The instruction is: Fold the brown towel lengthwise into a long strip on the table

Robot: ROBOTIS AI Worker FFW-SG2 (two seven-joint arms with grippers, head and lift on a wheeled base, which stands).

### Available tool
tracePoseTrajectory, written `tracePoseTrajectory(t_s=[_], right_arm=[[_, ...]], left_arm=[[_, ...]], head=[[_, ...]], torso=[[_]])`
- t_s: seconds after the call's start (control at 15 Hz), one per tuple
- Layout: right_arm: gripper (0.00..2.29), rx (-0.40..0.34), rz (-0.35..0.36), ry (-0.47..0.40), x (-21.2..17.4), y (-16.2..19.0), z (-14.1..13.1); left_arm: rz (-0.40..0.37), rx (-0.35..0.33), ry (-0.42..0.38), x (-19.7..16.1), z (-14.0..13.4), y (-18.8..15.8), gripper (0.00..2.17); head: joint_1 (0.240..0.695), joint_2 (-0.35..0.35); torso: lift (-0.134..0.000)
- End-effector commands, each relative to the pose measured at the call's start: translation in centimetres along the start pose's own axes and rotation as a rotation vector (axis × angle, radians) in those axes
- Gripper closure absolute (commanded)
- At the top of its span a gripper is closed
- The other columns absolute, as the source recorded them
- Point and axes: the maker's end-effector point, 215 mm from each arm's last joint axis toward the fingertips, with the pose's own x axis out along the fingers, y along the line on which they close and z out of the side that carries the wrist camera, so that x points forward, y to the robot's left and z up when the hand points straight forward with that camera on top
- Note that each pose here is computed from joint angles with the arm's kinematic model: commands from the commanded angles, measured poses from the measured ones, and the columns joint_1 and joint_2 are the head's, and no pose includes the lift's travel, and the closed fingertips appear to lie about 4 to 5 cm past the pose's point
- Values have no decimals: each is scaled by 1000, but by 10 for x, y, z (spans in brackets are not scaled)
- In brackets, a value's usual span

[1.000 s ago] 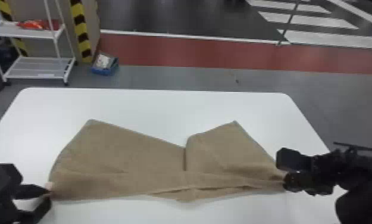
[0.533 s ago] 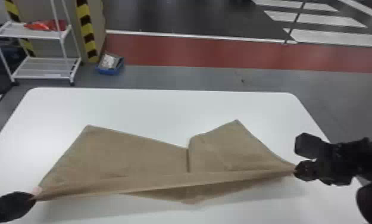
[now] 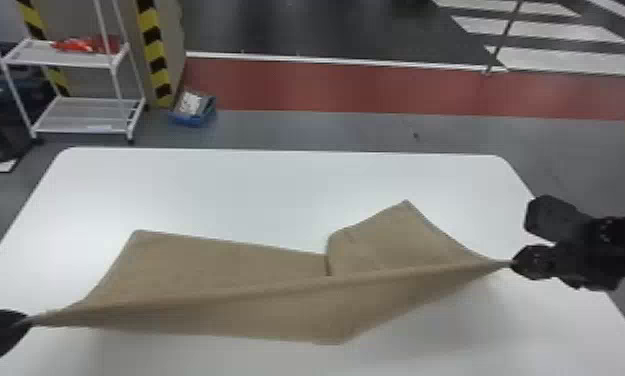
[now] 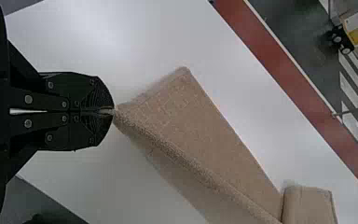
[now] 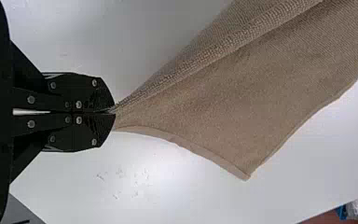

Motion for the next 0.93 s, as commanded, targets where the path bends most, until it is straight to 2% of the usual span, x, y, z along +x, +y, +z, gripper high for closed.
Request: tracePoseTrajectory(t_s=[0.0, 0.07, 0.2, 0.27, 0.47, 0.53, 0.67, 0.73, 0.87], right_arm=[[1912, 104, -108, -64, -21, -42, 12], [1912, 160, -153, -83, -27, -59, 17], [1916, 246, -216, -168, -30, -88, 59], [1916, 264, -241, -196, -29, -100, 80], [1916, 352, -309, -260, -11, -145, 139], [1916, 383, -339, -278, -7, -165, 156], [1916, 457, -402, -321, -13, -206, 184], [1916, 485, -442, -353, -29, -230, 194], [1916, 545, -478, -412, -58, -262, 192]], left_arm=[[86, -53, -27, -17, 12, 32, 1470], [140, -100, -41, -22, 16, 51, 1474], [243, -201, -92, -21, 34, 91, 1474], [271, -248, -120, -13, 43, 105, 1474], [371, -386, -136, 36, 69, 157, 1474], [384, -420, -140, 56, 81, 174, 1474], [395, -507, -173, 81, 103, 202, 1474], [445, -508, -188, 75, 115, 220, 1474], [487, -544, -232, 59, 132, 238, 1474]], head=[[695, -118], [695, -114], [695, -86], [695, -71], [695, -11], [692, 15], [643, 30], [622, 33], [570, 37]], torso=[[-93], [-93], [-93], [-93], [-93], [-93], [-93], [-93], [-93]])
